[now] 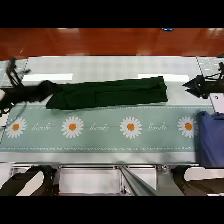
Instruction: Fold the shirts.
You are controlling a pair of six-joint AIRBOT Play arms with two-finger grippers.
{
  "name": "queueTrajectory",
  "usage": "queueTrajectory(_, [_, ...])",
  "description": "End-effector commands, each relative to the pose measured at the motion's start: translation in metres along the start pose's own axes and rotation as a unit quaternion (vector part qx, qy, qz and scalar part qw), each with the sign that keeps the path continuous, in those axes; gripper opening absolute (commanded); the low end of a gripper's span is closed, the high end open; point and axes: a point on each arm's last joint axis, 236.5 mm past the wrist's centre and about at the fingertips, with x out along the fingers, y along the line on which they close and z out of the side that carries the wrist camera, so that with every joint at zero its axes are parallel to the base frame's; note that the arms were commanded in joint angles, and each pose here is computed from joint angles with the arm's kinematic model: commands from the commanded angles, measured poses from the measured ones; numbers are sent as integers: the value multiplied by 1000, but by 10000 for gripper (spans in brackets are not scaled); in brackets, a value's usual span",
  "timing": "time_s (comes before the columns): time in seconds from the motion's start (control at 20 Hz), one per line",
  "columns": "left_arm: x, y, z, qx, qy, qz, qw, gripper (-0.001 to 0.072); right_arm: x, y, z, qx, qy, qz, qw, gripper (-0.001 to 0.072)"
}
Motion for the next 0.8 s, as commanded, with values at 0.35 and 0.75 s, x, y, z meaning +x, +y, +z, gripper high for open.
queueTrajectory(0.35, [23, -19, -40, -16, 21, -31, 999, 507, 95, 32, -36, -7, 97, 36, 995, 421])
queueTrajectory(0.75, [23, -19, -40, -16, 21, -32, 999, 506, 131, 73, -44, -67, 131, 29, 989, 24])
